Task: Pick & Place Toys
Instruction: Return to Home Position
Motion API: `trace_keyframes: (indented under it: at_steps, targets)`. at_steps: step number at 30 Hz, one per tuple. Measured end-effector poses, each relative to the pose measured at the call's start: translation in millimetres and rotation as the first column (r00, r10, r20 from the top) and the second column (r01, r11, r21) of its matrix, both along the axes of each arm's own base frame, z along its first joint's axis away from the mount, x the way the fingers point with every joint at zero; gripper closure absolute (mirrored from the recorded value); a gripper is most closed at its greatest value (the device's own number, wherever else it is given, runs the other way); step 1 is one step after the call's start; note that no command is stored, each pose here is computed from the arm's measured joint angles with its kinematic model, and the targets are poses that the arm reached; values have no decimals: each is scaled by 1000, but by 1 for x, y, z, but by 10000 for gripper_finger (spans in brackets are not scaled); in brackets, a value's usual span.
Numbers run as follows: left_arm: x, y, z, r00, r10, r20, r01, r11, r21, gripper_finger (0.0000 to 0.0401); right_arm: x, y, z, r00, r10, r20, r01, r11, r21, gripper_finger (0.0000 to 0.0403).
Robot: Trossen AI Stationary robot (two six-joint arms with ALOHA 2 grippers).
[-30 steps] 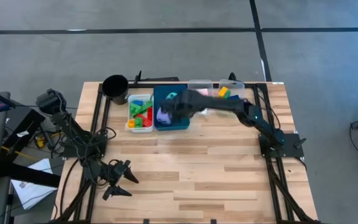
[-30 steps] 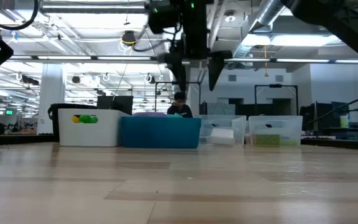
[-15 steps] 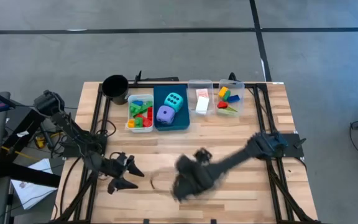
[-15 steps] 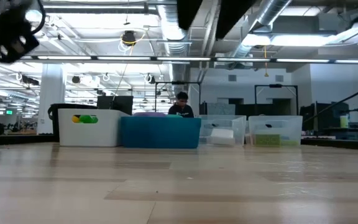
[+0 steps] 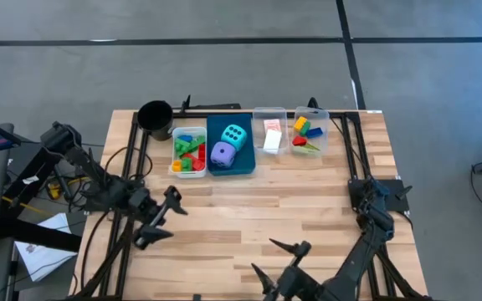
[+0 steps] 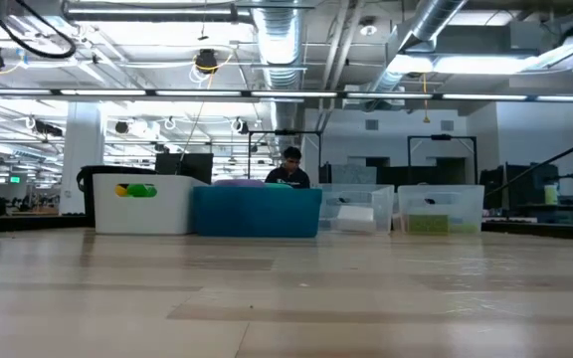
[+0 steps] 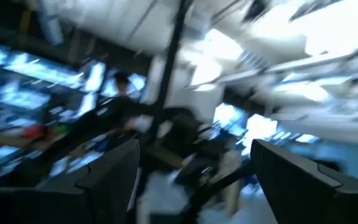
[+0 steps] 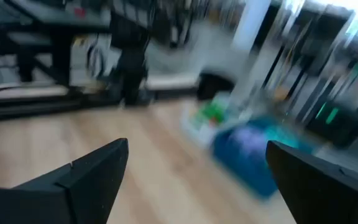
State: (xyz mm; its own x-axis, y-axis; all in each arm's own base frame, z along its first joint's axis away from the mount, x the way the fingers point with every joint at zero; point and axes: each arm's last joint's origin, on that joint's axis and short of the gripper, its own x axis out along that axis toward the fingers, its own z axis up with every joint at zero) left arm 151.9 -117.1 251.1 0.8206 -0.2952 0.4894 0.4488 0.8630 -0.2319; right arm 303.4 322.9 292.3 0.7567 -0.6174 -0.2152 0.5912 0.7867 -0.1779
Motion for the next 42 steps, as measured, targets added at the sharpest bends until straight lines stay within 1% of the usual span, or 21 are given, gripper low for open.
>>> trace_keyframes:
  at_steps: [2,3,5,6,9,12,15,18,21,23,25,27,28,31,33,35,36,39,42]
  targets:
    - [4,5,0,995,73,-71,-70,997,39,100,2,-2,-2,1000,4,19,-1,993,-120,27]
    - [5,9,1,989,107,-103,-102,993,58,100,6,-6,-6,1000,-4,-1,3,986,-169,27]
    - [6,16,5,974,164,-158,-149,984,101,100,10,-19,-12,997,-27,-67,11,973,-229,27]
    - [6,21,9,966,187,-176,-169,979,117,100,12,-28,-12,993,-44,-108,18,973,-231,28]
    - [1,35,24,951,238,-199,-212,967,141,100,5,-68,-10,971,-110,-210,74,983,-170,30]
    - [-8,48,37,933,296,-203,-260,947,187,100,-15,-112,-22,939,-194,-282,162,978,-133,30]
    - [-16,58,45,916,336,-218,-289,932,220,100,-49,-152,-34,934,-253,-253,239,967,-85,29]
    - [-23,67,45,896,373,-240,-317,917,243,100,-86,-180,-54,958,-244,-152,253,966,50,27]
    - [-26,73,41,865,419,-275,-346,896,277,100,-114,-199,-81,983,-182,-12,179,955,235,25]
    - [-26,76,37,839,451,-304,-364,881,303,100,-127,-208,-100,991,-112,73,79,933,350,25]
    - [-24,79,33,819,474,-324,-375,869,324,100,-134,-215,-113,986,-20,163,-52,906,420,25]
    - [-23,81,32,804,491,-336,-386,860,334,100,-139,-225,-124,963,73,261,-182,886,427,25]
    - [-22,81,31,799,495,-342,-390,859,332,100,-142,-231,-127,944,120,308,-246,877,414,25]
    - [-20,83,30,787,506,-353,-399,854,333,100,-152,-252,-134,862,240,446,-414,841,347,25]
    - [-20,84,28,780,509,-365,-393,851,348,100,-158,-264,-138,811,304,499,-491,819,298,25]
    - [-20,85,24,764,517,-385,-389,846,364,100,-154,-270,-136,791,340,509,-523,808,272,25]
    - [-19,86,20,758,520,-393,-390,845,366,100,-152,-272,-137,789,364,494,-535,803,262,25]
    - [-18,88,5,739,530,-416,-399,842,363,100,-145,-278,-133,760,417,498,-584,775,242,25]
    - [-17,91,-14,719,530,-450,-418,846,331,100,-142,-285,-135,771,422,477,-578,778,245,25]
